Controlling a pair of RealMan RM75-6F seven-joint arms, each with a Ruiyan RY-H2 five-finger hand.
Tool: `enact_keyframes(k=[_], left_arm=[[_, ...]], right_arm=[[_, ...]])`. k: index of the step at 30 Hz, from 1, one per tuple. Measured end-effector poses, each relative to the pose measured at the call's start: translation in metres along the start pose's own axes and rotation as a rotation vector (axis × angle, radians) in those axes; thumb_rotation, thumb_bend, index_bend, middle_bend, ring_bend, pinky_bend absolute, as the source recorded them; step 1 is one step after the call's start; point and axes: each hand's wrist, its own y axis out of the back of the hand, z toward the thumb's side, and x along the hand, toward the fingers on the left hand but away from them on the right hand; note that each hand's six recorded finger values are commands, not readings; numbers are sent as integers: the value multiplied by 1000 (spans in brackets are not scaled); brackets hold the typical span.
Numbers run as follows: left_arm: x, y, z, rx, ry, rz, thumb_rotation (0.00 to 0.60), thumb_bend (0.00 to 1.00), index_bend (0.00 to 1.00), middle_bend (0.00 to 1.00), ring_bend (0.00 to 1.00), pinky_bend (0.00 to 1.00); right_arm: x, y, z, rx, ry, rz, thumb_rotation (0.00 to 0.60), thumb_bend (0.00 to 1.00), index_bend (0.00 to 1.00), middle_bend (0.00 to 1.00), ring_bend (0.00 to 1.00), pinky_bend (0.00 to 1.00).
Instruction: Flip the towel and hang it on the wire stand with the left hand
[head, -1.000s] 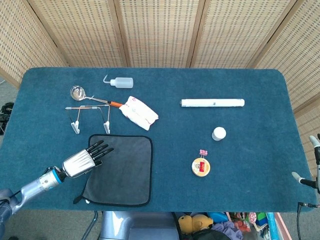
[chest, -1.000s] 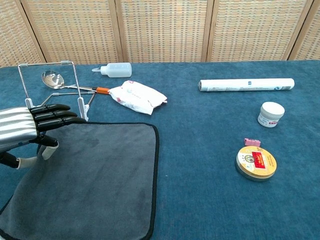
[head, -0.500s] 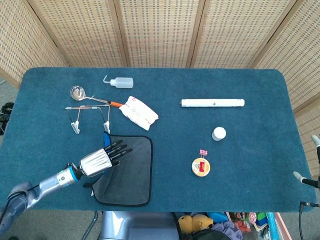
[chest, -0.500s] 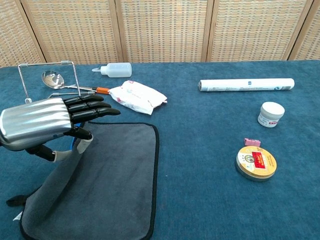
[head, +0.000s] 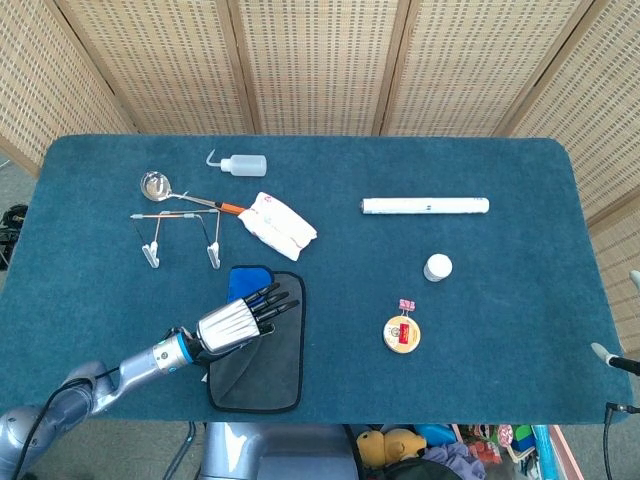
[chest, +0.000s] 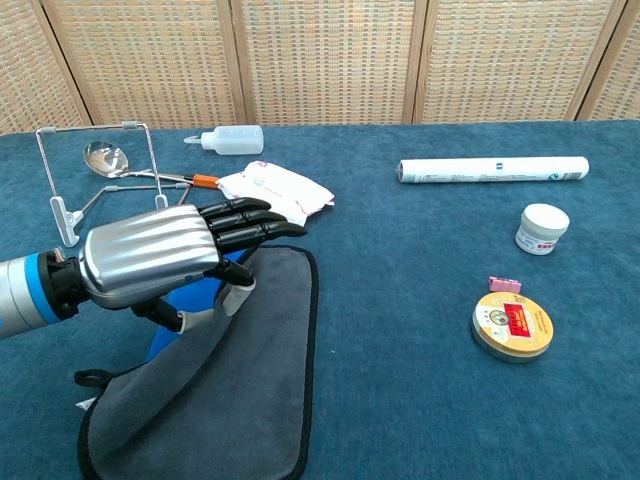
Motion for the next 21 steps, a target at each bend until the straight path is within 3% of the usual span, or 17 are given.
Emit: enact_keyframes(k=[21], left_arm=[[45,-3,18,-52,-19,-12,600,389,662,0,0,0]], right_arm=[[-1,1,-3,0,-11,0,600,0,0,0,0,0]])
